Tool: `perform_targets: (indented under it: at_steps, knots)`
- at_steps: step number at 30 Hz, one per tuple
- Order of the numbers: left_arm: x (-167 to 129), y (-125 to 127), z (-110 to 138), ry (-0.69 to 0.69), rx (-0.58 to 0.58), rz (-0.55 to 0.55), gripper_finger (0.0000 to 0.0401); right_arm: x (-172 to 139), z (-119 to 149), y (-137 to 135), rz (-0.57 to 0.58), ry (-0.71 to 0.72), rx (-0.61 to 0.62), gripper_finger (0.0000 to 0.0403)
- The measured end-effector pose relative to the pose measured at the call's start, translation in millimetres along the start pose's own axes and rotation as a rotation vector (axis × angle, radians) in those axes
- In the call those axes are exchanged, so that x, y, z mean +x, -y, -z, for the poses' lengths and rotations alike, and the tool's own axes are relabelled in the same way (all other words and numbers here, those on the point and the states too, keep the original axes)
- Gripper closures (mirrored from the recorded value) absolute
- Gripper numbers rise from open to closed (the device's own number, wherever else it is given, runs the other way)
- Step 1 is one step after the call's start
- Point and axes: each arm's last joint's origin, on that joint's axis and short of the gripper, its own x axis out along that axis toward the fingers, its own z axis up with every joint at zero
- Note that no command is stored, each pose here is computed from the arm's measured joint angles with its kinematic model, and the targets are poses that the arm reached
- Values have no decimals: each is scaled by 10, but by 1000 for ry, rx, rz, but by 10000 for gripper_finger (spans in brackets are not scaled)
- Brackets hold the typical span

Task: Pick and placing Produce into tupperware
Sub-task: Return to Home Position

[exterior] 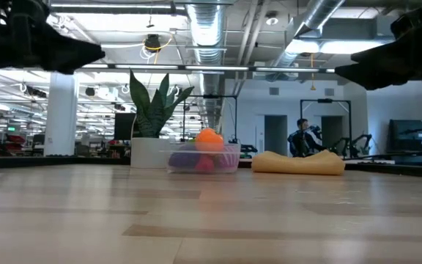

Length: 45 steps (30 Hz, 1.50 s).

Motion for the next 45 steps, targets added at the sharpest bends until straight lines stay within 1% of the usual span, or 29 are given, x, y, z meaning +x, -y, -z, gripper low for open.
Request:
perform_targets:
  at_steps: [5,9,13,45]
  knots:
    - [-4,20,89,-90,-32,18,197,0,0,0,0,0,-8,22]
    - [-2,21,89,-104,-46,21,197,0,0,0,0,0,-7,22]
    - [-3,21,91,-108,-48,21,197,0,1,0,0,0,8,22]
    - [-4,19,89,-114,-49,19,197,1,3,0,0,0,9,22]
